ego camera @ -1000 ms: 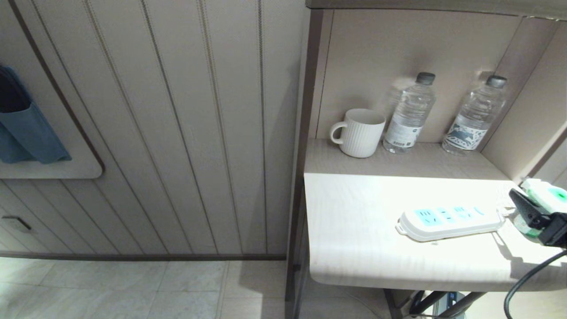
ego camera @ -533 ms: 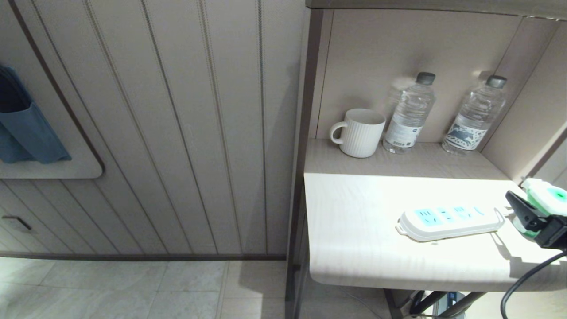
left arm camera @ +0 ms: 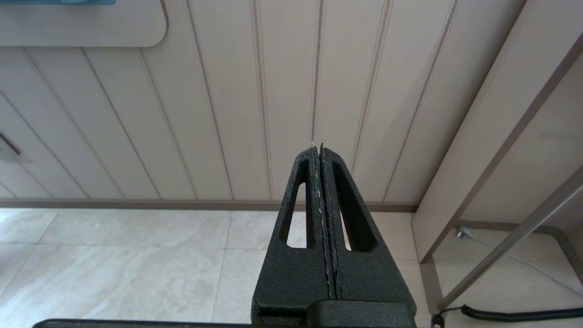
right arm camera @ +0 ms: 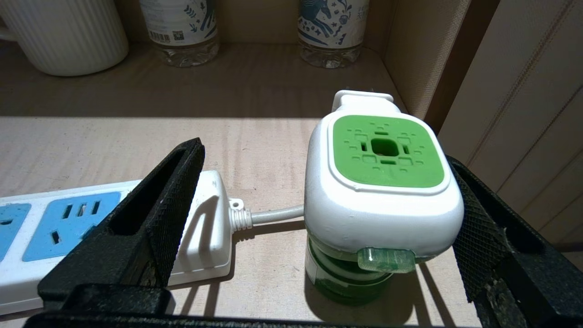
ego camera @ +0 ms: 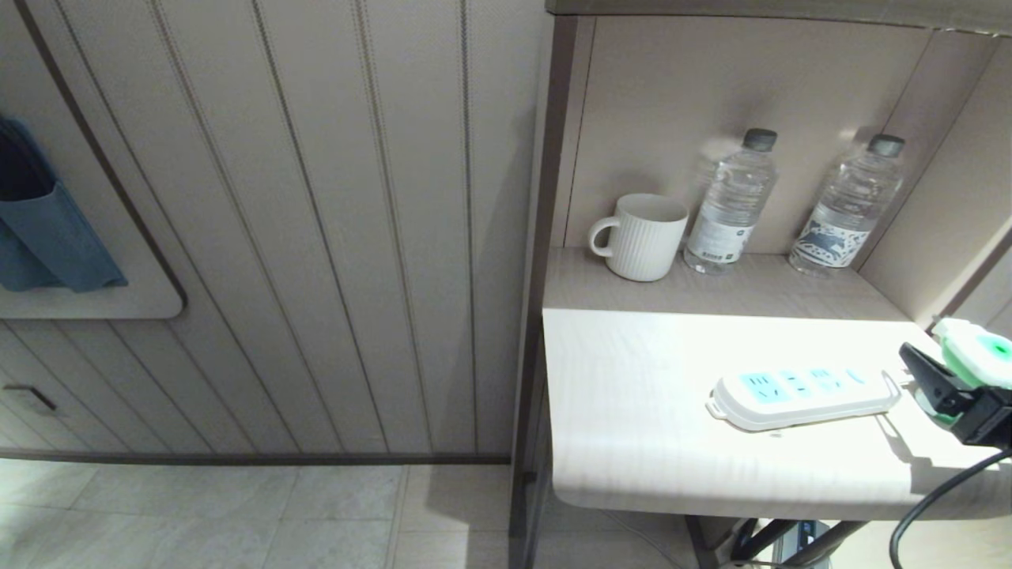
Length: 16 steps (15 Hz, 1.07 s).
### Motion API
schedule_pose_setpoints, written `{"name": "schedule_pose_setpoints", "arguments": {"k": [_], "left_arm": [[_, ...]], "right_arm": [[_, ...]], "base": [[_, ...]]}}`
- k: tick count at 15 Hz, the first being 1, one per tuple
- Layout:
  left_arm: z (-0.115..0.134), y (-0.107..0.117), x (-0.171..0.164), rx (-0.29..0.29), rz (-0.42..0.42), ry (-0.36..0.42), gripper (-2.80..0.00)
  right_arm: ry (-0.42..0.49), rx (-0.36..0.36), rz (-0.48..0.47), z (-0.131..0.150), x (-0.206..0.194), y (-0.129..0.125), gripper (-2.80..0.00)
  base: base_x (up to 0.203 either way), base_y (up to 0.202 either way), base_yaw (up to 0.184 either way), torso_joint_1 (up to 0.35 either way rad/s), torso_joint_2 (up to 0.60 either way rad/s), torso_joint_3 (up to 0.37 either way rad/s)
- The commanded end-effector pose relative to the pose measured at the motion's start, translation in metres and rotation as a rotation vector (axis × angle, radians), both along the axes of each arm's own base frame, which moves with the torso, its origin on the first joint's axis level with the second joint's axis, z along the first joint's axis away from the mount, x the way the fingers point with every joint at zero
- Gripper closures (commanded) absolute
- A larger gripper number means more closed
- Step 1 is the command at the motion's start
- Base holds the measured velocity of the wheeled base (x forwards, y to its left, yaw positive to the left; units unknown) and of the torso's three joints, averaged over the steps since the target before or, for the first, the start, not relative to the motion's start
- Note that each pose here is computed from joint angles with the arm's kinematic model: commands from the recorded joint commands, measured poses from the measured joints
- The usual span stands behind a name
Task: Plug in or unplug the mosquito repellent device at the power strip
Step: Pick up the mosquito repellent liquid
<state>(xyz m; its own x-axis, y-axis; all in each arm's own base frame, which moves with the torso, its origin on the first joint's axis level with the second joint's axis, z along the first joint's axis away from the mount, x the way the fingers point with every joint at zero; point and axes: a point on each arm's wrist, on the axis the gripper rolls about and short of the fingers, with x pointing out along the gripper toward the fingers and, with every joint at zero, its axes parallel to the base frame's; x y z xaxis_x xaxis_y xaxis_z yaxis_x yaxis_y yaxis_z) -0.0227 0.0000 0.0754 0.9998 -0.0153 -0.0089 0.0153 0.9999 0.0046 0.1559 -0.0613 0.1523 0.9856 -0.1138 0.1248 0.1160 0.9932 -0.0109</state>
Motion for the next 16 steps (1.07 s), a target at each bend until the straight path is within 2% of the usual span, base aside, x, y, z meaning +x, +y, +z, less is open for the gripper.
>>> {"name": "schedule_pose_setpoints", "arguments": {"k": [1, 16], "left_arm": [[-0.0001, 0.0, 0.0, 0.0, 0.0, 0.0, 0.0], [-0.0007, 0.0, 0.0001, 0.0, 0.0, 0.002, 0.0]], "right_arm": [[-0.035, -0.017, 0.004, 0.0033, -0.0004, -0.0005, -2.8], [-0.04, -0.02, -0.002, 0.0049, 0.0045, -0.0044, -2.8]], "base": [[0.0, 0.0, 0.0, 0.0, 0.0, 0.0], [0.0, 0.0, 0.0, 0.0, 0.0, 0.0]]}}
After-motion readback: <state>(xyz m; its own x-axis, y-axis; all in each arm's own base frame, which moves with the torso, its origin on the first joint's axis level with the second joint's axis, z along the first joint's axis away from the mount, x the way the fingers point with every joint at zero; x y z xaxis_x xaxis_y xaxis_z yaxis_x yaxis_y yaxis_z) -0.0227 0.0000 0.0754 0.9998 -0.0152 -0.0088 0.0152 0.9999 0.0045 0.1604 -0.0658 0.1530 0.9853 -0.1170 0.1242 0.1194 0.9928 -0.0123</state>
